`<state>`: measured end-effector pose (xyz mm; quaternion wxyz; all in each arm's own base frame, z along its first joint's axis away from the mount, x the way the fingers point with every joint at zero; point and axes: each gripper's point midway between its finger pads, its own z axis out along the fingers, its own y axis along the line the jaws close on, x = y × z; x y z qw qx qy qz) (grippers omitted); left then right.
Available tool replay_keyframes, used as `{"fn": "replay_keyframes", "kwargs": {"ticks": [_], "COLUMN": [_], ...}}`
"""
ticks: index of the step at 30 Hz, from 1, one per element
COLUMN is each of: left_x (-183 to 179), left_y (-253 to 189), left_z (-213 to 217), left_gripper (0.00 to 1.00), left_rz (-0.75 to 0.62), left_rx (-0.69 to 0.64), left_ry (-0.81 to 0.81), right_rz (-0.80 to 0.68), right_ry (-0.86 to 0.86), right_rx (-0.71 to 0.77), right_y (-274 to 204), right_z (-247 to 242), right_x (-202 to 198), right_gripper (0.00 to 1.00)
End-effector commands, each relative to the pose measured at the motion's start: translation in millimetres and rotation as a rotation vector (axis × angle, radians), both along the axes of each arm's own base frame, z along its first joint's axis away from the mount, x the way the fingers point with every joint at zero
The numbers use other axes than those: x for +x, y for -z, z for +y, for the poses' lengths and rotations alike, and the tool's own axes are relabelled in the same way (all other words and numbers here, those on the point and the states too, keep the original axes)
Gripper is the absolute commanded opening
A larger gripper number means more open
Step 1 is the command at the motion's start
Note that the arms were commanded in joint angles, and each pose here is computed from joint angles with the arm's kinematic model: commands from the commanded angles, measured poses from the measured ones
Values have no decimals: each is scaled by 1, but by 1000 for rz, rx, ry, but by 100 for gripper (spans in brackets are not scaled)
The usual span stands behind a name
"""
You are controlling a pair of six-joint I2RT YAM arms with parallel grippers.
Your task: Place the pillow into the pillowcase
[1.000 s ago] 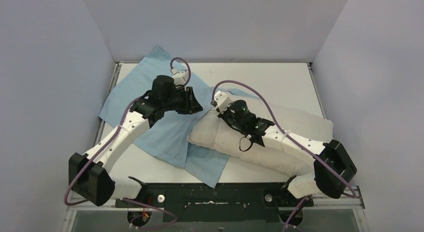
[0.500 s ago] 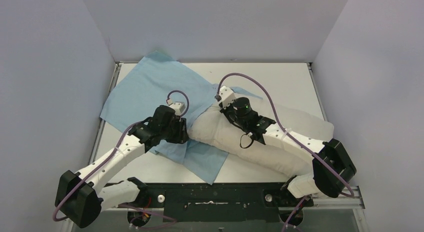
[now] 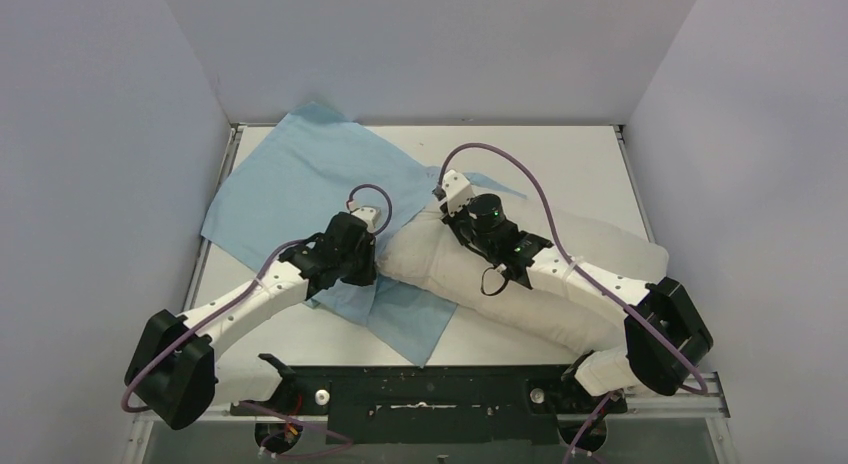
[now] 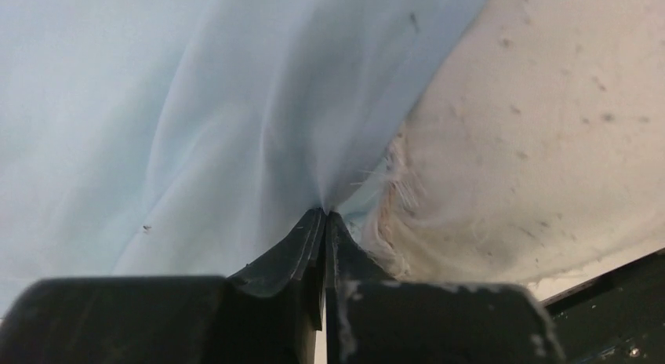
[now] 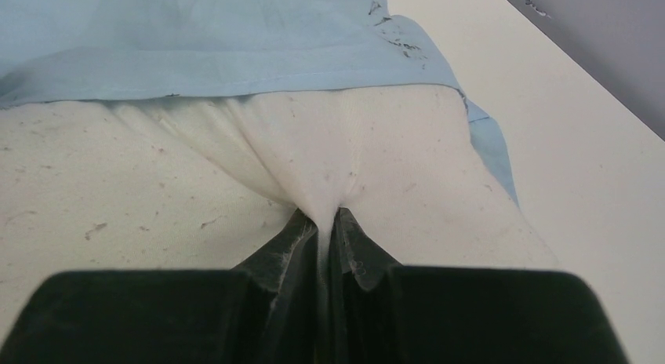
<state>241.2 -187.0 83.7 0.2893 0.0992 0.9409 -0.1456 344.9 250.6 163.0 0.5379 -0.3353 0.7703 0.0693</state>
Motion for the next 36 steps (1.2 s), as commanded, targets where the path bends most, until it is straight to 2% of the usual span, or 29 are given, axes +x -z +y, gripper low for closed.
{"fn": "replay_keyframes", "kwargs": {"ticks": [1,7,13,16,23,26,30,34,36], "left_x": [12,1,-7,-12,-20,-20,-23,-20,-20], "left_y": [-43,-108,-111,-120,-170,-149,-107,-108,-117], "left_z": [-12,-30,-32,-44,-76,-83,-93,-98,-99], "left_gripper": [0,0,0,0,0,0,0,0,2], "left_rz": [-122,-223,-201,-196,-227,-186,-118,-116,-120], "left_rx": [-81,-279,-307,-383,-617,-615,-613,-619,-611], "left_ry": [27,75,90,120,192,169,131,130,140], "right_rz": [-74,-44,-48,-56,-99,-112,-85,-20,15], "right_ry": [43,16,25,42,283,325,292,234,184], "right_rx": [73,41,35,40,133,207,215,216,181], "right_y": [-24,-2,-3,-4,-26,-38,-28,-11,-15], "right_z": [-3,2,3,7,-3,2,18,26,26], "right_x": [12,9,12,14,34,34,25,14,9], "right_gripper": [0,0,0,0,0,0,0,0,8]}}
